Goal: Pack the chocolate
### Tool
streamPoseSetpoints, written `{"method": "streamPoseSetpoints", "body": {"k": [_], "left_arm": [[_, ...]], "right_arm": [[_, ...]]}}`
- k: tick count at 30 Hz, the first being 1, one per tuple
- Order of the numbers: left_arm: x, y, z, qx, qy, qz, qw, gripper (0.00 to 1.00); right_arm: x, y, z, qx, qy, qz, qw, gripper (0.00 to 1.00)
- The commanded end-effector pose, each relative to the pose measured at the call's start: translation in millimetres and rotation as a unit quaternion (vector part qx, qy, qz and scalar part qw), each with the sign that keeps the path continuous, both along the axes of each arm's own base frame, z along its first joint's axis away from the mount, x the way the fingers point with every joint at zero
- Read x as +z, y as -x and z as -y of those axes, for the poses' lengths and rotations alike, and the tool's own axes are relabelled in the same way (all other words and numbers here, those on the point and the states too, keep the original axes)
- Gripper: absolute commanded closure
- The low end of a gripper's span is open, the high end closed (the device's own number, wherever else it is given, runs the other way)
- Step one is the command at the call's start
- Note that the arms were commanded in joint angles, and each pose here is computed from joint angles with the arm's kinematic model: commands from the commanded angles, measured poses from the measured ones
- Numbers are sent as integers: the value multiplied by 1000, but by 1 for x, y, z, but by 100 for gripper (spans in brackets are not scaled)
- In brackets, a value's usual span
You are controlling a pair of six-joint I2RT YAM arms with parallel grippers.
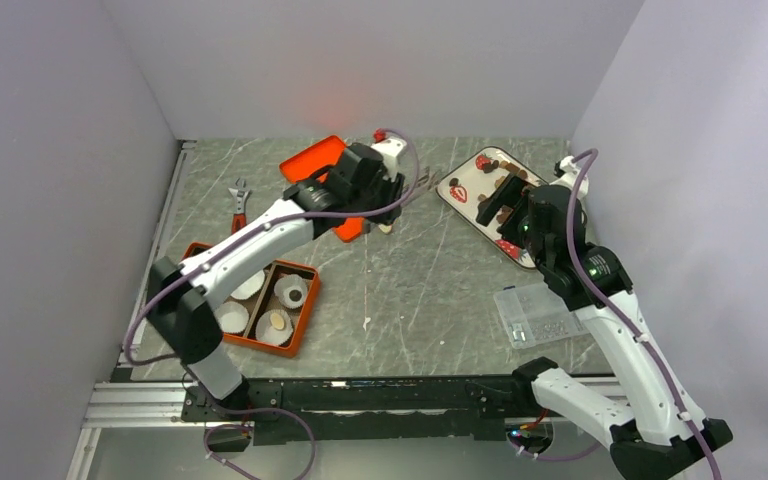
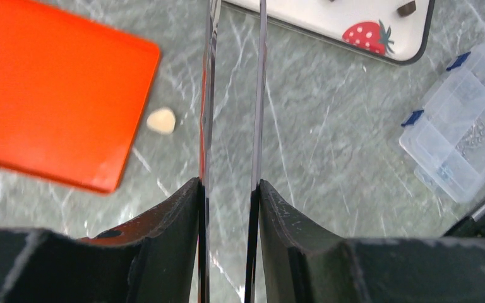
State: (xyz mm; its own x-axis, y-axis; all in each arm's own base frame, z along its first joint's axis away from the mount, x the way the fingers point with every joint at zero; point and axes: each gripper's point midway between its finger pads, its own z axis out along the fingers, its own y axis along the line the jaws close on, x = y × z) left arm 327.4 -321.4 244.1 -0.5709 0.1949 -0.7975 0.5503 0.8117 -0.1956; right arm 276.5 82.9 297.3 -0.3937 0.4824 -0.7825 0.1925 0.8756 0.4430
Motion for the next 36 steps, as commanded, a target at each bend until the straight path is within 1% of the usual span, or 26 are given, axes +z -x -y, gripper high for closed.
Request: {"method": "streamPoseSetpoints", "body": {"k": [1,7,15,18,23,36], "left_arm": [[31,-28,50,-57,35,75,995,59],[10,-49,97,-93,12,97,991,58],[-25,-66,143,-118,-14,108,987,57],[-43,-75,151,-109,-35,111,987,57],[-62,-86,160,-96,-47,108,988,57],[-103,-100,178,-95,-58,91,990,55]], "right_arm": [[36,8,24,-58,-6,46,997,0],[51,12,32,-74,-10,69,995,0],[53,16,31,-64,-8,64,996,0],[51,18,30,-60,-7,61,996,0],[48,20,30,-54,-3,56,997,0],[42,25,28,-42,2,48,998,0]]}}
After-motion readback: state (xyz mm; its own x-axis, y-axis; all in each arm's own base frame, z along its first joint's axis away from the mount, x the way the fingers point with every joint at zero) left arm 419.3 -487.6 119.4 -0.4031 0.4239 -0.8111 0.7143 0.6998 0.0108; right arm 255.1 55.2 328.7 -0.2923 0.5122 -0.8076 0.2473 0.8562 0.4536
